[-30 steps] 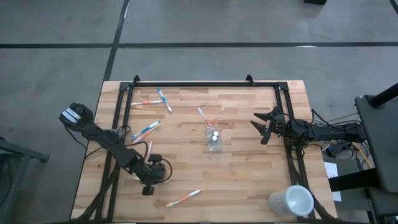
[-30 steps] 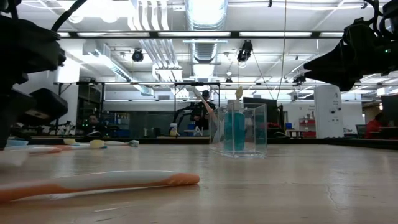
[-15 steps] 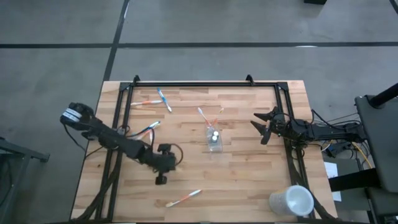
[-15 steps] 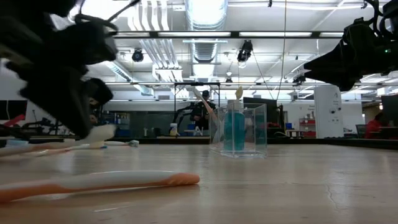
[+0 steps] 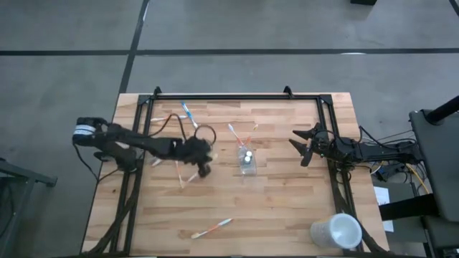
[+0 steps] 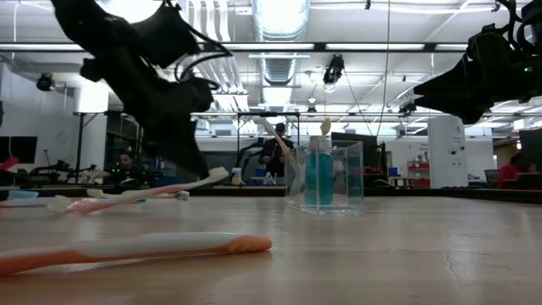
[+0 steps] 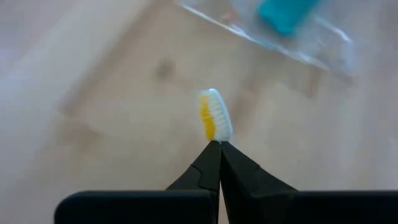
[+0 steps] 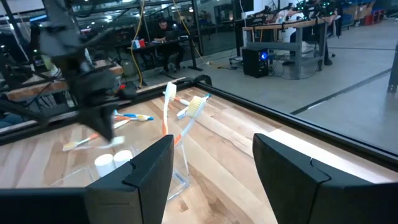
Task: Pick & Place toothbrushing station
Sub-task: Put the orange toothbrush into the transparent organizer
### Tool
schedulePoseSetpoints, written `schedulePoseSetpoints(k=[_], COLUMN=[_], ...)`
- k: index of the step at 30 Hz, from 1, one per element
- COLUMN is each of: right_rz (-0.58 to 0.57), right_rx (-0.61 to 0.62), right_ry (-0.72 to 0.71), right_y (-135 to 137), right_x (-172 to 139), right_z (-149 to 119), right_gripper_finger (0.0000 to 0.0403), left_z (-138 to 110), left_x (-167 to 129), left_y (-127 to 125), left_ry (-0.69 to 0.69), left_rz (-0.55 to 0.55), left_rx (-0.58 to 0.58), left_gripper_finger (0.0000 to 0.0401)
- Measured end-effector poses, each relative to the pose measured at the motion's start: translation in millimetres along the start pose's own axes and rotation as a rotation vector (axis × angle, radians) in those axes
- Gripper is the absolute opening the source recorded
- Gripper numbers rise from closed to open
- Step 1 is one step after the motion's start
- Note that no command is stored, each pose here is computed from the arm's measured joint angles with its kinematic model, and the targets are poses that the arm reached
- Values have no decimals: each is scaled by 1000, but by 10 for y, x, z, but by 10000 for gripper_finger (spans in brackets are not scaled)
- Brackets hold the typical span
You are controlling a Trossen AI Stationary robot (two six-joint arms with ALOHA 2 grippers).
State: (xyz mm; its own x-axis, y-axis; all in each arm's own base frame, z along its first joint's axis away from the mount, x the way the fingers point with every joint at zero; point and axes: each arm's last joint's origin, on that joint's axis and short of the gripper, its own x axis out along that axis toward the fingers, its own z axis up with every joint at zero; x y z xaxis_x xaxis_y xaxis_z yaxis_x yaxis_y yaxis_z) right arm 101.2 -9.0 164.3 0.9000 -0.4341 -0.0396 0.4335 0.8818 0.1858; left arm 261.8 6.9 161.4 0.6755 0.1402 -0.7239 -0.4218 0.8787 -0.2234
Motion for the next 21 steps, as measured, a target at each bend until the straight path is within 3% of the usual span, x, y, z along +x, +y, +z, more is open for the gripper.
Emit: schedulePoseSetpoints(k=[9,21], right_rz=[0,0], right_rx=[0,0], right_ry=[0,0], right_y=[0,0], right_x=[0,0], right_z=[0,0], right_gripper_finger=[215,215], left_z=[147,-62], left_x=[32,66], left_y=[353,456], left_ry=[-20,41], left_rz=[47,79], left_rx=[-226,-482], left_gripper_finger=[8,6])
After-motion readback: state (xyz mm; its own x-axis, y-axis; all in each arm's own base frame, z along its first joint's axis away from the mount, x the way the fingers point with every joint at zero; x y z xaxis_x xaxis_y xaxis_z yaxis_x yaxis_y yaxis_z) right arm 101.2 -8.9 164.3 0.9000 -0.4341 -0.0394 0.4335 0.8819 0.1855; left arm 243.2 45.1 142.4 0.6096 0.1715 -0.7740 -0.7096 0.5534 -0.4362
